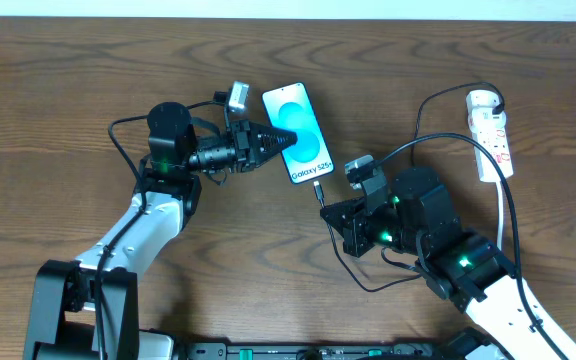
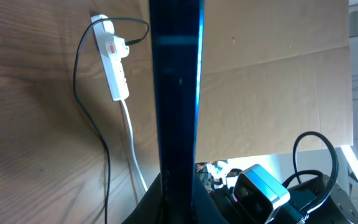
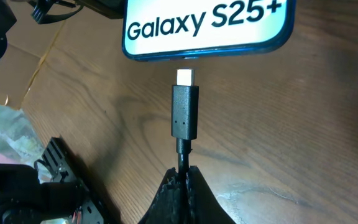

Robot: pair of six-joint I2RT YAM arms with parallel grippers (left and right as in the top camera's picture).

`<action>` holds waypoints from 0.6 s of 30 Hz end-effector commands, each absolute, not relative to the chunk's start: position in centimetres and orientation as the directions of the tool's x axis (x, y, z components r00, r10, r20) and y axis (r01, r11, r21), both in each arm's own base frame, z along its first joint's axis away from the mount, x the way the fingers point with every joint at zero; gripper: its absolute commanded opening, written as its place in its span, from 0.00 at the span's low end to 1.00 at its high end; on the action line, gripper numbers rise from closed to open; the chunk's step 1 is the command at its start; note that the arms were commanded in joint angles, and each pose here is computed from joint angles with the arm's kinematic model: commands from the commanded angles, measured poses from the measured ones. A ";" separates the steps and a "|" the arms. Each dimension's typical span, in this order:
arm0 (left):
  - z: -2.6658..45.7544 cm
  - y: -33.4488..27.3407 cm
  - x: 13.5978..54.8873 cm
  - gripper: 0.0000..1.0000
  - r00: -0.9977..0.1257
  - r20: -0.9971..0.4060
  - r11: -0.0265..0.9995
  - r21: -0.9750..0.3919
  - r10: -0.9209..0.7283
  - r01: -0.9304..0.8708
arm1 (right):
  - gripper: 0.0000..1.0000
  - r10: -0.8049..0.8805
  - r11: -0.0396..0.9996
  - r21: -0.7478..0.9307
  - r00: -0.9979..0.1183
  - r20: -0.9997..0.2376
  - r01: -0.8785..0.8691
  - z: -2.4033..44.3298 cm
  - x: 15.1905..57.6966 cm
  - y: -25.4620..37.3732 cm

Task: Plug charger to phone and switch on socket
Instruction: 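Align the USB-C plug under the phone's bottom port with the right gripper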

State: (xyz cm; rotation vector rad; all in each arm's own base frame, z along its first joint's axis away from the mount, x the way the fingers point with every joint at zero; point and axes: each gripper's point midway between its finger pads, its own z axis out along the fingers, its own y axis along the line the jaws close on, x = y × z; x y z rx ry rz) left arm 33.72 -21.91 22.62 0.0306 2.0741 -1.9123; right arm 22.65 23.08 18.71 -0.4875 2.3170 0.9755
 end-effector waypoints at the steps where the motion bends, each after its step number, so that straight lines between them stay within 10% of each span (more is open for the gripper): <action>1: 23.6 -22.0 34.1 0.08 -0.939 -0.280 0.098 -0.959 -0.198 0.265 | 0.01 -0.087 0.648 0.545 -0.763 -0.641 -0.532 20.2 22.6 23.5; 18: 23.7 -22.0 33.8 0.07 -0.942 -0.280 0.093 -0.959 -0.184 0.267 | 0.01 -0.050 0.651 0.576 -0.785 -0.617 -0.494 20.3 22.7 23.5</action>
